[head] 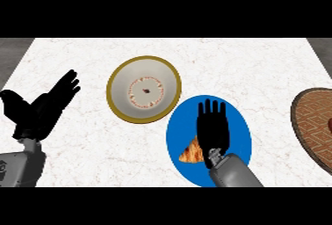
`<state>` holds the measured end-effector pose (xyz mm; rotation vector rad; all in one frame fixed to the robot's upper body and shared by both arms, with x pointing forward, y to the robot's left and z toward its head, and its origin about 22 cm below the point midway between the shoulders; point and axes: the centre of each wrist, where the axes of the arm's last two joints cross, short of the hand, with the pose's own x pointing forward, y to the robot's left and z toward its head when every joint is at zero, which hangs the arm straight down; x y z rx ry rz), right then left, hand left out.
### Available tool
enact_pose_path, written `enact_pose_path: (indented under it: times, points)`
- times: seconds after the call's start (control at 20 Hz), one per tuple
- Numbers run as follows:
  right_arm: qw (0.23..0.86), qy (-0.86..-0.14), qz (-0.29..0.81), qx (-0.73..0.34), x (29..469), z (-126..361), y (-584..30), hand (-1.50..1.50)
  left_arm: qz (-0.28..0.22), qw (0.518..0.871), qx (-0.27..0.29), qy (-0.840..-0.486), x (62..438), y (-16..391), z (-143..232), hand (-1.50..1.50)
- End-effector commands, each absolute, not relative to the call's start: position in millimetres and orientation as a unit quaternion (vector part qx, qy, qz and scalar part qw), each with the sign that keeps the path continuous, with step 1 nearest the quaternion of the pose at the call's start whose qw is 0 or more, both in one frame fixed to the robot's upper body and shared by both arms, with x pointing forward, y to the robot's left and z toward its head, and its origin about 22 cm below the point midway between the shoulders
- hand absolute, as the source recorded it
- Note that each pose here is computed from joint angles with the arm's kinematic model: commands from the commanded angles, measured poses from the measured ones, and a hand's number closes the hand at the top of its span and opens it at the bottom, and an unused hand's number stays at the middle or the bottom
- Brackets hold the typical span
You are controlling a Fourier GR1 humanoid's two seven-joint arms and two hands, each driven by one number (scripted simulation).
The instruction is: Pick the croissant from the plate and place it in the bowl
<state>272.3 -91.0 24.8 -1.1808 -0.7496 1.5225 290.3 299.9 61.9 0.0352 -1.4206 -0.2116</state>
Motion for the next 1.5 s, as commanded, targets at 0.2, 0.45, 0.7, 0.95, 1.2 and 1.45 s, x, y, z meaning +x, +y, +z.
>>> enact_pose_path:
  times: [0.2, 0.45, 0.7, 0.95, 1.2, 1.45]
  points:
    - [0.494, -0.309, 0.651, -0.486, 293.3, 17.7, -127.6, 1.50, -0.096, 0.754, 0.013, -0.650, 290.2, 304.3, 74.9, 0.00]
    - [0.467, -0.349, 0.649, -0.490, 287.7, 8.7, -135.2, 1.50, -0.098, 0.753, 0.014, -0.650, 287.8, 299.8, 57.5, 0.00]
    - [0.448, -0.361, 0.652, -0.494, 296.2, 5.1, -120.2, 1.50, -0.102, 0.756, 0.017, -0.646, 290.3, 306.4, 66.3, 0.00]
    - [0.443, -0.374, 0.655, -0.486, 291.1, 21.9, -102.9, 1.50, -0.093, 0.748, 0.011, -0.657, 289.4, 312.4, 50.8, 0.00]
    - [0.523, -0.442, 0.621, -0.382, 303.8, 19.7, -203.2, 1.50, -0.094, 0.754, 0.018, -0.650, 280.3, 304.1, 56.5, 0.00]
    - [0.564, -0.499, 0.584, -0.302, 326.6, 30.9, -268.6, 1.50, -0.097, 0.754, 0.017, -0.649, 291.7, 301.7, 71.7, 0.00]
